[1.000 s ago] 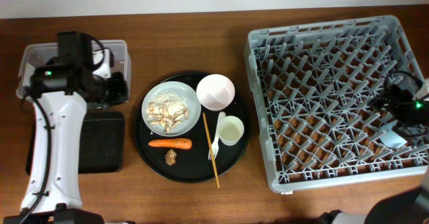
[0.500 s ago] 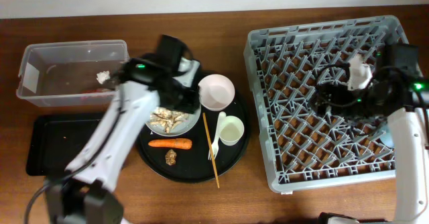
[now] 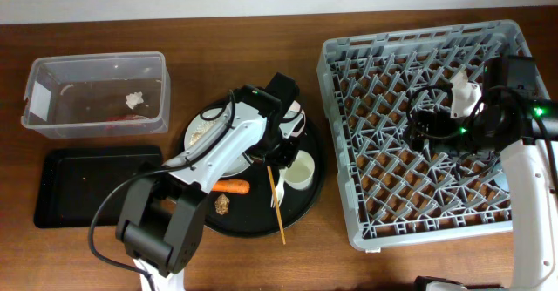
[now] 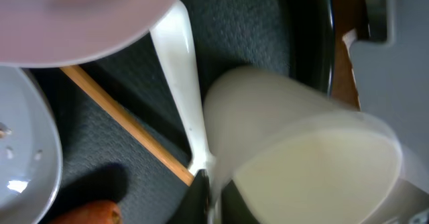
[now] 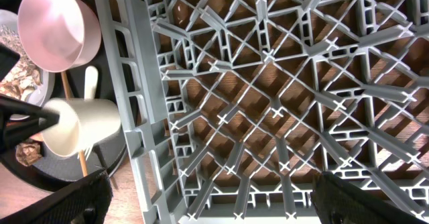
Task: Sort waste into correct bins and load items into the dishwasher rack
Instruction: 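Grasp the white cup from the tray with the left gripper, then hand the white cup from the left gripper to the right gripper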
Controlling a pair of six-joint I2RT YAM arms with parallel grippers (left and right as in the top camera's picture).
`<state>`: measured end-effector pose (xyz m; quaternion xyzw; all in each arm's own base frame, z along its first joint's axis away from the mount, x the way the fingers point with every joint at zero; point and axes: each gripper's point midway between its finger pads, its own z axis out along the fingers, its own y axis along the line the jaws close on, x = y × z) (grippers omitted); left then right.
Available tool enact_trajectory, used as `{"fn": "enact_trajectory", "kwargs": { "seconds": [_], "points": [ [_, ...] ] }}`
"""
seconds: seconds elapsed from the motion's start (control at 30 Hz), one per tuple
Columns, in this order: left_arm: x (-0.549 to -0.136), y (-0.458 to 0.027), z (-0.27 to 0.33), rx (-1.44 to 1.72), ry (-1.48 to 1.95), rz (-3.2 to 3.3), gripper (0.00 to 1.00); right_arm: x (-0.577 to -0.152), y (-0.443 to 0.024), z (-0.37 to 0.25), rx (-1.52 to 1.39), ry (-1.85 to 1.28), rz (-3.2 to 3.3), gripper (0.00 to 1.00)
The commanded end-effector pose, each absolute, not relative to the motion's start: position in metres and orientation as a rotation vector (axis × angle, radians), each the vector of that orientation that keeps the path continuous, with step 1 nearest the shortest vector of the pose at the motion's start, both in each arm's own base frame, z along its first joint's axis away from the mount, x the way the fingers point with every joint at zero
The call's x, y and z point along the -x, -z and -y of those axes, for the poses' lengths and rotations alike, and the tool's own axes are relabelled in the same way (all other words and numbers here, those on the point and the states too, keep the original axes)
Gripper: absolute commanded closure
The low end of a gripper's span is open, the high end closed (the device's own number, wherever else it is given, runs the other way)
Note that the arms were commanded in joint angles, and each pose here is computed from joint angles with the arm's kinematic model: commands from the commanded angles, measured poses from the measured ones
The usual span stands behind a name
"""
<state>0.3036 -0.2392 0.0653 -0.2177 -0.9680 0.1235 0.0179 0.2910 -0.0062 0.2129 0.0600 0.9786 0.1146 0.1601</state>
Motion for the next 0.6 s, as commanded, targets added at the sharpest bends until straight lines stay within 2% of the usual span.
{"fn": "enact_trajectory", "kwargs": {
  "seconds": [0.0,0.17,0.3,0.37,0.47,0.57],
  "points": [
    [-0.31,-0.073,0.243,0.682,-0.415,3.018,1.0,-0.294,-0.218,0.007,-0.15,-0.305,-2.784,0.01],
    [-0.34,-0.126,0.223,0.608,-0.529,3.085,1.0,-0.295,-0.218,0.008,-0.149,-0.305,-2.782,0.01],
    [-0.357,-0.2,0.231,0.694,-1.256,2.936,1.0,-0.299,-0.22,-0.002,-0.113,-0.381,-2.759,0.01],
    [-0.366,-0.231,0.226,0.691,-1.606,2.824,1.0,-0.303,-0.229,-0.027,0.063,-0.572,-2.689,0.02],
    [-0.378,-0.263,0.212,0.647,-1.948,2.68,1.0,-0.304,-0.256,-0.073,0.353,-0.928,-2.476,0.01],
    [-0.382,-0.278,0.206,0.631,-2.082,2.609,1.0,-0.304,-0.284,-0.105,0.516,-1.199,-2.24,0.01]
  ]
}}
